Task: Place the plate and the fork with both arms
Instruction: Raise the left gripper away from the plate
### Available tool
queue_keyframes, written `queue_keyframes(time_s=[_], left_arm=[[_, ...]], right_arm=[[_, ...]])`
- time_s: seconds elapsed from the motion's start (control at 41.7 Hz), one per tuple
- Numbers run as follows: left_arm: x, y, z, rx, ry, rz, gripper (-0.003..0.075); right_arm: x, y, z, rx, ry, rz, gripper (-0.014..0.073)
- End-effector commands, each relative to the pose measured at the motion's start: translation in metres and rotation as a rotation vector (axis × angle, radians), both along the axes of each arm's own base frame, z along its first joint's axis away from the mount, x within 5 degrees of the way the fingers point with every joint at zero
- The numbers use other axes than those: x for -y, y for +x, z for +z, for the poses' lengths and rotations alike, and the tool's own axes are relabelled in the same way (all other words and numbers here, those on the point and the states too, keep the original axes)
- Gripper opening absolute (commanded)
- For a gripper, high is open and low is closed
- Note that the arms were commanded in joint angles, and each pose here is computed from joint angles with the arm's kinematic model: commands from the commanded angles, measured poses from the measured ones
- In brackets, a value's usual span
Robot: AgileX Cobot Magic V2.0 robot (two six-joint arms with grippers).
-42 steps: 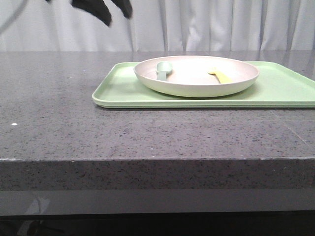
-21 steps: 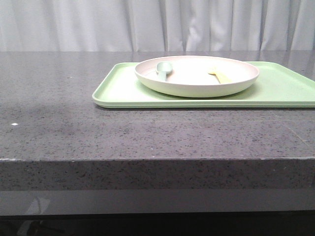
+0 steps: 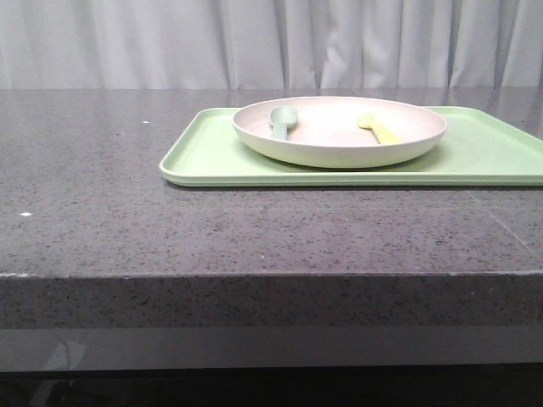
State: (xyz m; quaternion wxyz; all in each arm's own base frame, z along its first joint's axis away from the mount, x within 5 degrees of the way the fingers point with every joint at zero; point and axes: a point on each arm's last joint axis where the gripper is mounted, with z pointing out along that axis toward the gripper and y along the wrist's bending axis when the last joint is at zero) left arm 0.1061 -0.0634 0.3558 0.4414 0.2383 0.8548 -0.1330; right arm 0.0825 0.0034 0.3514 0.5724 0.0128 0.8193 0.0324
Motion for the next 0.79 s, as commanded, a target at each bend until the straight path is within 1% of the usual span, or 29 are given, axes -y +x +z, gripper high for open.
queue_keyframes(time_s=[0.0,0.336,0.504,0.576,0.768], left_arm=[[0.001,-0.001,0.01,0.082,-0.059,-0.005,0.0293],[0.001,-0.002,0.01,0.081,-0.059,-0.005,0.0293],[0.001,-0.001,0.01,0.079,-0.058,-0.005,0.0293],[0.001,-0.001,0.01,0.079,-0.058,-0.005,0.0293],[0.001,-0.001,0.01,0.079,-0.058,-0.005,0.0293]], right_arm=[[0.001,0.003,0.016,0.103,-0.014,-0.004,0.0449],[0.001,0.003,0.017,0.111,-0.009,-0.003,0.0449],[-0.001,0.006,0.018,0.044,-0.005,0.01,0.0449],[-0.005,0.01,0.02,0.0,-0.005,0.049,0.0449],[-0.024,0.029,0.026,-0.133,-0.1,0.244,0.0449]])
